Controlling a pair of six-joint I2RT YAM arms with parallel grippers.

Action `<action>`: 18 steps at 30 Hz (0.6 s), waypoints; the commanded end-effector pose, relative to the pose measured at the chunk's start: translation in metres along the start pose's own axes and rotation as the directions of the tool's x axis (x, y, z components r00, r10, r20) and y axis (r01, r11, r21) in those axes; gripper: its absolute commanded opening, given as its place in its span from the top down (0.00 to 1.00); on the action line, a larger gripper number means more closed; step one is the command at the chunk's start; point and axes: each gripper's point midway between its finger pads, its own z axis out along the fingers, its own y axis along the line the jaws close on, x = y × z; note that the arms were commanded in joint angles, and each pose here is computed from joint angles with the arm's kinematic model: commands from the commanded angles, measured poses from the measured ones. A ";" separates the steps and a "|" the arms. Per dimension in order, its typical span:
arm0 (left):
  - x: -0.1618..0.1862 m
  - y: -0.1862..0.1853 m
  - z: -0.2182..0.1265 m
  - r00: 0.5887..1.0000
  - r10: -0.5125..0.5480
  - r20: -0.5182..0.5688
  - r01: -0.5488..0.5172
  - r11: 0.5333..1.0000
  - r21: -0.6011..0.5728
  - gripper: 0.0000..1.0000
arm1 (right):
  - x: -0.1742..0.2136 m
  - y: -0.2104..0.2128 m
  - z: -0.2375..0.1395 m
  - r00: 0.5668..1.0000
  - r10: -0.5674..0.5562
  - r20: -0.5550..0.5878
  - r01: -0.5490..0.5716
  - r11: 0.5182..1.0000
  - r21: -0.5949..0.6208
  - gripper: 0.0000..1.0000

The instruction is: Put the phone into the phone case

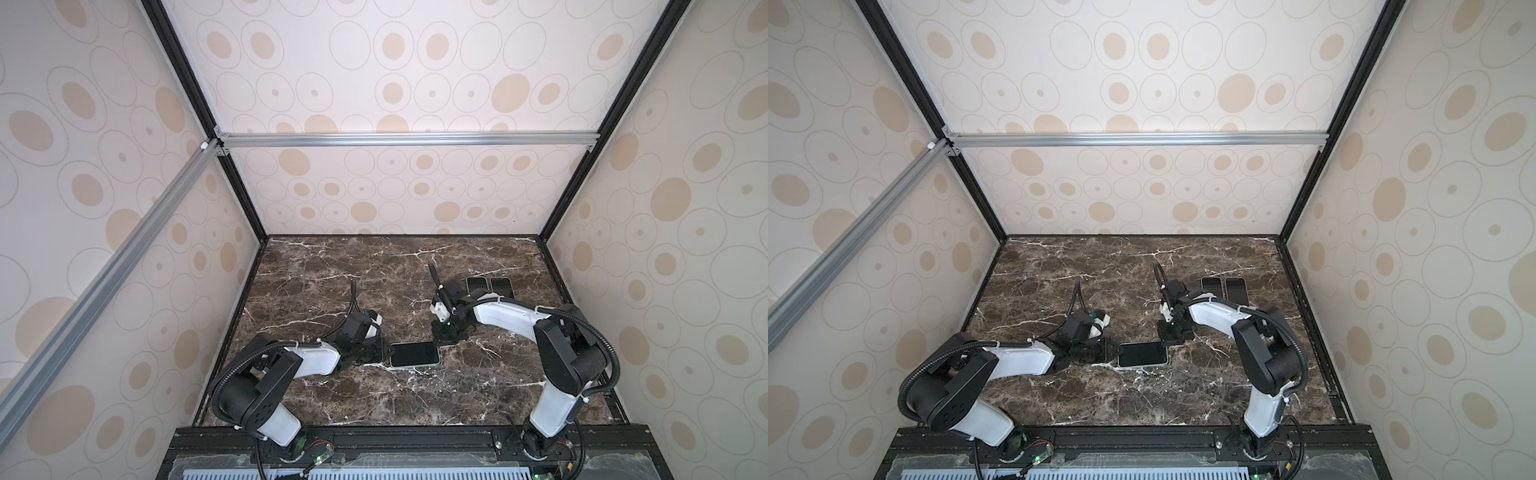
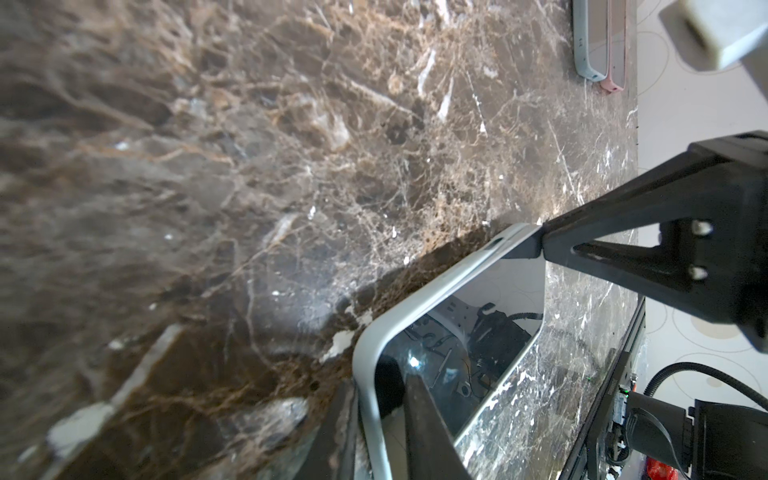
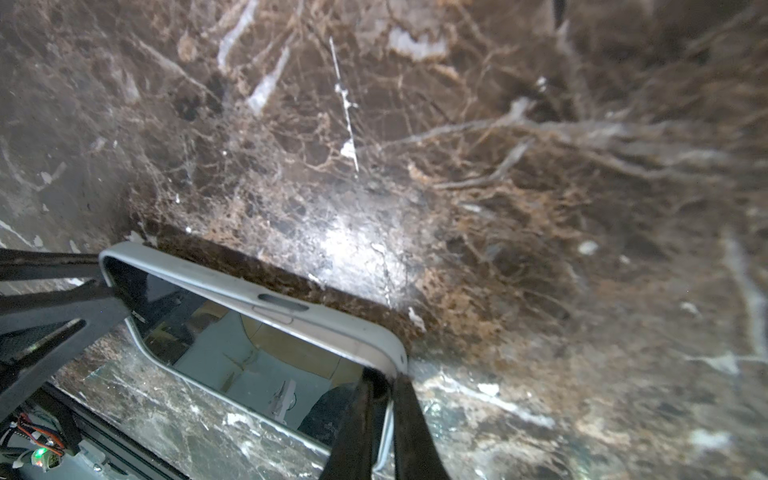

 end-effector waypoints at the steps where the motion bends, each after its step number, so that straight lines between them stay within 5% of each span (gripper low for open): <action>1: 0.002 0.003 0.004 1.000 0.005 -0.003 -0.005 1.000 -0.005 0.78 | 0.033 -0.015 0.045 0.992 -0.001 -0.130 0.013 0.995 0.094 0.88; 18: 0.004 0.004 0.001 1.000 -0.003 -0.002 0.003 1.000 -0.003 0.79 | 0.041 -0.016 0.071 0.984 0.007 -0.179 0.017 0.991 0.134 0.88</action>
